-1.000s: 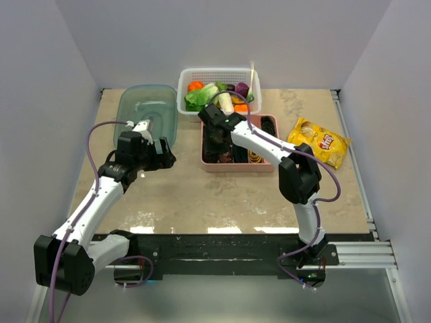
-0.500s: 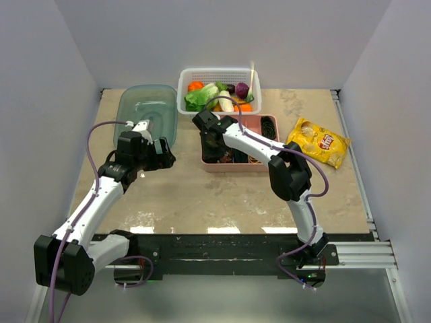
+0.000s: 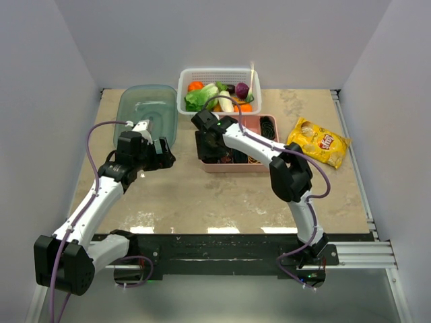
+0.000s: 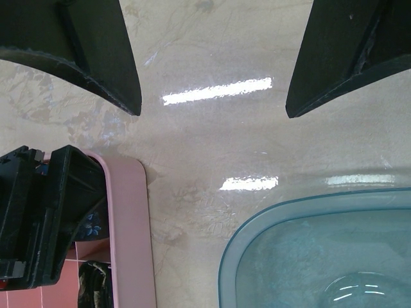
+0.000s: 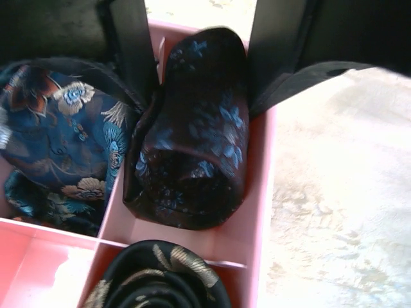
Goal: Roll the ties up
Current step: Place the tie in the storage box, then reset both arms
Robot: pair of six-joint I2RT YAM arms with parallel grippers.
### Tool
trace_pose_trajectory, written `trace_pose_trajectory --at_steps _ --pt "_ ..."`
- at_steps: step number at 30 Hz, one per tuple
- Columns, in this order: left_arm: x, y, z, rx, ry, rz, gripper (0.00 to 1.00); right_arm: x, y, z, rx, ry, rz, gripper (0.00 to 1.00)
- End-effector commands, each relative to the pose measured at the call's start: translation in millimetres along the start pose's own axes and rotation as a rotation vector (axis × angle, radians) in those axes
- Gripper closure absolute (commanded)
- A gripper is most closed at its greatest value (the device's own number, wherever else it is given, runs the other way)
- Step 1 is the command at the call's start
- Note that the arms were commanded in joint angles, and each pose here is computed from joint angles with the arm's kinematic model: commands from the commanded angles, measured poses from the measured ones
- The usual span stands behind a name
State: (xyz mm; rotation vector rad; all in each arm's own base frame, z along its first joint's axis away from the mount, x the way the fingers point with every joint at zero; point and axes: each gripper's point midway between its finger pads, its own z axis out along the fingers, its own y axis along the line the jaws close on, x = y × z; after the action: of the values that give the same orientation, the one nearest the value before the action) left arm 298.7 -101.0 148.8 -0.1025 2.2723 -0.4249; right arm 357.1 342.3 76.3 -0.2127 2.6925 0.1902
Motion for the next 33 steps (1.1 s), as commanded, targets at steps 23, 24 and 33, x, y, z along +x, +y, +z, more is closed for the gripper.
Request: trace_pose_trajectory --at_steps 23,24,33 --pt "-55 -25 -41 0.045 -0.139 0.006 0.0 -66 -20 -237 -0.234 -0.542 0.068 0.01" --pt "-59 -26 -46 0.046 -0.148 -0.004 0.0 -65 -25 -246 -0.237 -0.569 0.077 0.01" --pt "-89 -50 -103 0.143 -0.315 -0.135 0.0 -21 -93 -335 -0.329 -0.862 0.171 0.01"
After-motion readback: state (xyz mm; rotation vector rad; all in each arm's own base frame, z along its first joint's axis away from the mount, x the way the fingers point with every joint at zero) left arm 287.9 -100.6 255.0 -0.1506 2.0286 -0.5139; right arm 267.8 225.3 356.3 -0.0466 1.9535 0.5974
